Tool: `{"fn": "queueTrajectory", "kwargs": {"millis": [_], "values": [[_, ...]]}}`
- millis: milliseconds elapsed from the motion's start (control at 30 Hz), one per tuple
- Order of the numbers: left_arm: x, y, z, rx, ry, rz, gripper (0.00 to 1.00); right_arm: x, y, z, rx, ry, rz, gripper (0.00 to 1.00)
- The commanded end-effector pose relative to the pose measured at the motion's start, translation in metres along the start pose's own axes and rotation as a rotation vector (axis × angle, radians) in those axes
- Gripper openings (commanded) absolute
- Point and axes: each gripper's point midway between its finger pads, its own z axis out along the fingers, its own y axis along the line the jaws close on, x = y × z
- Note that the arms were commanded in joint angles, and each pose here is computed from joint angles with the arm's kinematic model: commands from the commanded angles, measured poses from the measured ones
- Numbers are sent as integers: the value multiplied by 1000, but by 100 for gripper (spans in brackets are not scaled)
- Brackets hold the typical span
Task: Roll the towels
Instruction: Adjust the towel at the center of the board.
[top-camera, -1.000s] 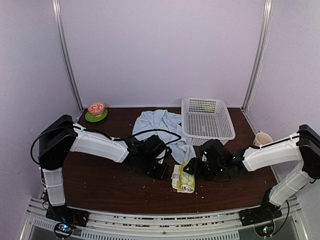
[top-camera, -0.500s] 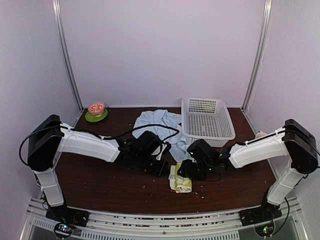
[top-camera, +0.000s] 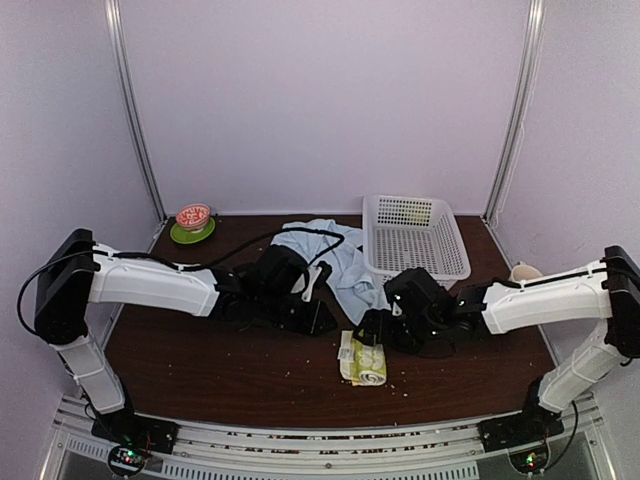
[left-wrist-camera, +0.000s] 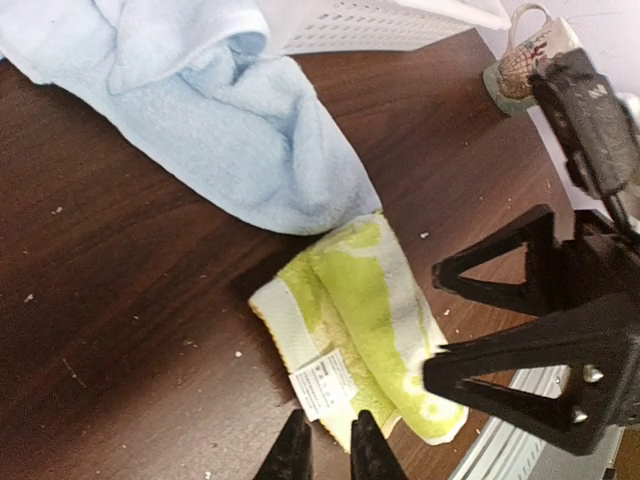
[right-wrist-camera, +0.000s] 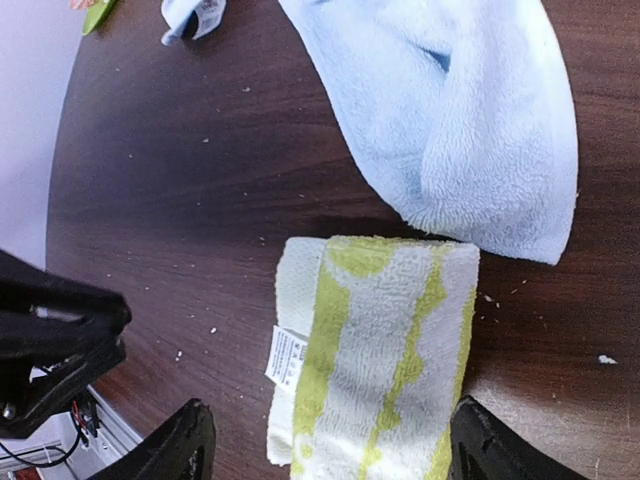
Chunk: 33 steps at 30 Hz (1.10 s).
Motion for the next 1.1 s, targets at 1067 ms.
{"fn": "queueTrajectory", "kwargs": {"millis": [1067], "values": [[46,43,53,-36,120,-65,0,21,-45,28,4,69,18,59]]}}
